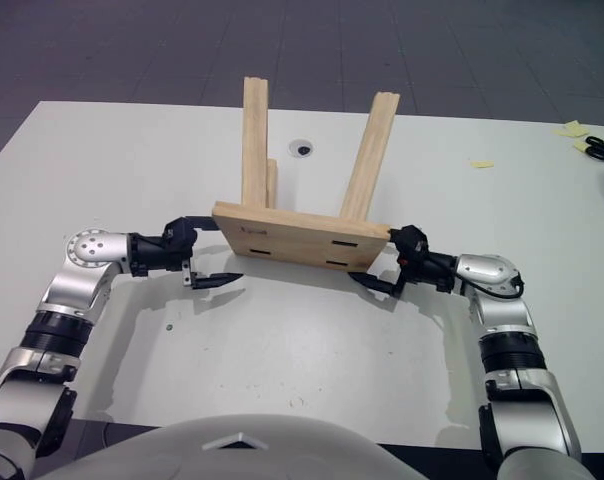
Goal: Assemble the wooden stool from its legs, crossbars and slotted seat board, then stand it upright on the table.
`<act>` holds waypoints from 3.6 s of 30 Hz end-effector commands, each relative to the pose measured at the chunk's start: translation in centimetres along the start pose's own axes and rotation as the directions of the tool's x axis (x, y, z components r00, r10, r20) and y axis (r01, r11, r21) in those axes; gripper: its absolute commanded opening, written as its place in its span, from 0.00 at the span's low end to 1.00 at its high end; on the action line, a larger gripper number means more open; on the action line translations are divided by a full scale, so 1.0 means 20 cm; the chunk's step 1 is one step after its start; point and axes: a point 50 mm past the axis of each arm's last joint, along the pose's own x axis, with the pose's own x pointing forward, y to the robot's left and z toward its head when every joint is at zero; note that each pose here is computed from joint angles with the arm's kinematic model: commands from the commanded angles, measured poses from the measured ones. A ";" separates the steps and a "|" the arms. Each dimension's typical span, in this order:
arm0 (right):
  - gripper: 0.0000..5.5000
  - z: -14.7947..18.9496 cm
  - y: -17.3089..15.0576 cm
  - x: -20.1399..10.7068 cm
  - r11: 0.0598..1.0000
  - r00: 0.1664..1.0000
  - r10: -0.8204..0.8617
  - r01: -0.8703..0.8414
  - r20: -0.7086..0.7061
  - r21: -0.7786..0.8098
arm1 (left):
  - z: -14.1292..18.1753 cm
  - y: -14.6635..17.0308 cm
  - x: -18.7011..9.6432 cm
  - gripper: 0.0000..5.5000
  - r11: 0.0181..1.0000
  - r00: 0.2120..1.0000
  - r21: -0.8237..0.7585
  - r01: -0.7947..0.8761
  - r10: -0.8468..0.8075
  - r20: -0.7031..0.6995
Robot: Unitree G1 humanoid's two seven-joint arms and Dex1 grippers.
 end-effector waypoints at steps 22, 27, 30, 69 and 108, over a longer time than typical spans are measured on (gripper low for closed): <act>0.52 0.06 -0.04 0.00 0.991 0.993 0.113 -0.109 -0.047 0.082 | 0.07 0.07 0.06 0.56 0.991 0.996 -0.098 0.090 -0.087 0.033; 0.37 0.05 -0.03 0.01 0.989 0.990 0.125 -0.121 -0.059 0.080 | 0.07 0.07 0.07 0.40 0.990 0.995 -0.102 0.100 -0.097 0.034; 0.34 0.05 -0.02 0.02 0.987 0.987 0.145 -0.140 -0.068 0.084 | 0.07 0.07 0.07 0.32 0.990 0.995 -0.100 0.097 -0.094 0.032; 0.45 0.71 0.02 -0.06 0.687 0.833 -0.288 -0.165 0.473 0.708 | 0.40 0.36 -0.12 0.32 0.307 0.814 -0.927 -0.217 0.580 0.001; 0.98 0.11 -0.01 -0.03 0.255 0.195 -0.955 0.926 0.225 0.280 | 0.24 0.22 0.14 0.97 0.312 0.287 -0.456 -0.833 0.950 0.125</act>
